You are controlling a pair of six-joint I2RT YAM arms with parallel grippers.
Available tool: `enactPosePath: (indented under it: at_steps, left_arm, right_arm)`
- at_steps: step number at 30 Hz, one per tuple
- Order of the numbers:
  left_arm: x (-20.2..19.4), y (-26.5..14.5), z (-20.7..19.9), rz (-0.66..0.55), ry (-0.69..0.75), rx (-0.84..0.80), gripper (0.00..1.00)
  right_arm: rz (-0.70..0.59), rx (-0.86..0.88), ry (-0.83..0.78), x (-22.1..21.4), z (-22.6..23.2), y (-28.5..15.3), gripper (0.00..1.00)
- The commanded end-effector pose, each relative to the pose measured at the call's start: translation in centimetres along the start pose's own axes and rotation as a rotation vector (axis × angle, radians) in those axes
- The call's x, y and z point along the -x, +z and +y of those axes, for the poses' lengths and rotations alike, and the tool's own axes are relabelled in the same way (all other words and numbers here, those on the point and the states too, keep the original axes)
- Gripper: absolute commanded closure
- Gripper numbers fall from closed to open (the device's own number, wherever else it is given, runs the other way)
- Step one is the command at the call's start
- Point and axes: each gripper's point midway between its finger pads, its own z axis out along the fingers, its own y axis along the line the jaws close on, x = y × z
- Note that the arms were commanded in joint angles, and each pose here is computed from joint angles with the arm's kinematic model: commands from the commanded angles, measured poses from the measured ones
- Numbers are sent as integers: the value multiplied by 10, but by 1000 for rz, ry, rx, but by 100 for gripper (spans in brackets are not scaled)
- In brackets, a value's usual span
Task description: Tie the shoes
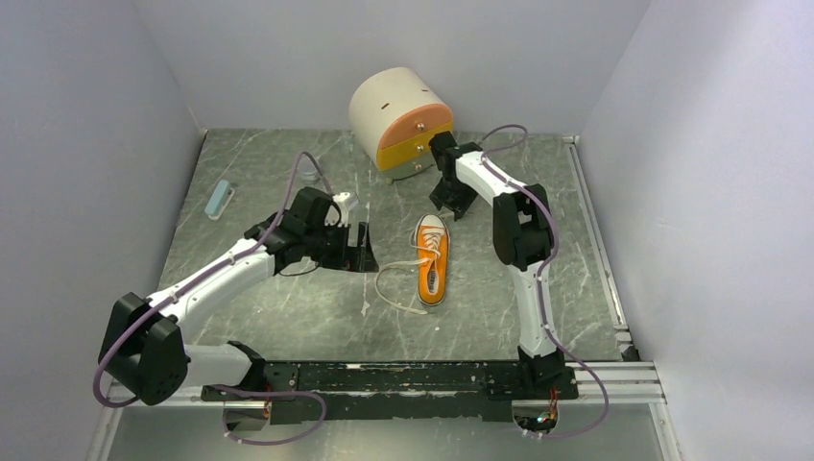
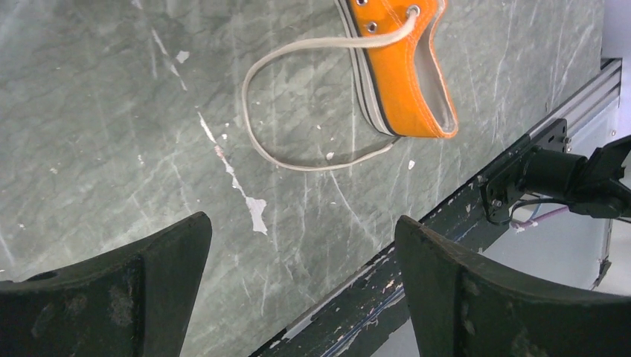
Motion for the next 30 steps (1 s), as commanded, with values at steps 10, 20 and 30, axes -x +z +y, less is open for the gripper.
enactPosePath:
  at_steps: [10,20,30]
  left_arm:
    - [11,-12,-17,-49,77,-11,1]
    - [1,-11,-22,-71,-1,-66,1]
    - [0,27,-11,-18,161,-95,0]
  right_arm:
    - [-77,241,49,28,42,-18,100]
    - [-77,1077,-248,14,112,-178,100]
    - [-231,788,-364,35,0,-220,100]
